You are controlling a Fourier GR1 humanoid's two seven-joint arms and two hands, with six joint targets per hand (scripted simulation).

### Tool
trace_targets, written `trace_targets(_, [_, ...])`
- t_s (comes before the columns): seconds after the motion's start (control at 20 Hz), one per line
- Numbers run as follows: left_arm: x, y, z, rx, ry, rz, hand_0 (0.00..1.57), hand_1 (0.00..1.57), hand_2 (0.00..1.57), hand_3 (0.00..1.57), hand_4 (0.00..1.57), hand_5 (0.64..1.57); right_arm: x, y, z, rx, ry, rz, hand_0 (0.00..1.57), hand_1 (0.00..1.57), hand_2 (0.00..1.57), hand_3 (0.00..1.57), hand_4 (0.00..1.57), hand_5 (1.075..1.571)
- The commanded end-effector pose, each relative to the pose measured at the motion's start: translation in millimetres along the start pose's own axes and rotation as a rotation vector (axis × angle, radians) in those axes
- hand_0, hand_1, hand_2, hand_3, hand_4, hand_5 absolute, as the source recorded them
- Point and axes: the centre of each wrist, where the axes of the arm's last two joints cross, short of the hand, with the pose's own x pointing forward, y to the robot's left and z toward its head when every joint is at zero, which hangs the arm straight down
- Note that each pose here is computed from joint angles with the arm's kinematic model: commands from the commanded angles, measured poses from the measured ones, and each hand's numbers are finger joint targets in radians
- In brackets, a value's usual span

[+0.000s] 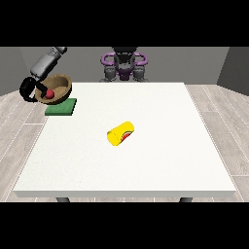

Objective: Pick the cup and pour the ball into the bowl, then pick the bowl and place it on the pad

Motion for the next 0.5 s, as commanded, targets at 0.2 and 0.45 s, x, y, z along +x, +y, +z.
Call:
trace_targets(0.2, [-37,-11,12,-0.006,0.057,-0.013,0.0,0.0,0.0,0.0,0.0,1.532,14,33,-11.6,0.048,0.062,0.062,1.57,1.57,1.57,1.32,1.24,1.571])
trace_targets(0.45, [-7,2,4,0.006,0.033,-0.012,0.0,0.0,0.0,0.0,0.0,1.523,-37,47,3.6,0.042,0.082,-0.056,1.57,1.57,1.57,1.28,1.16,1.57])
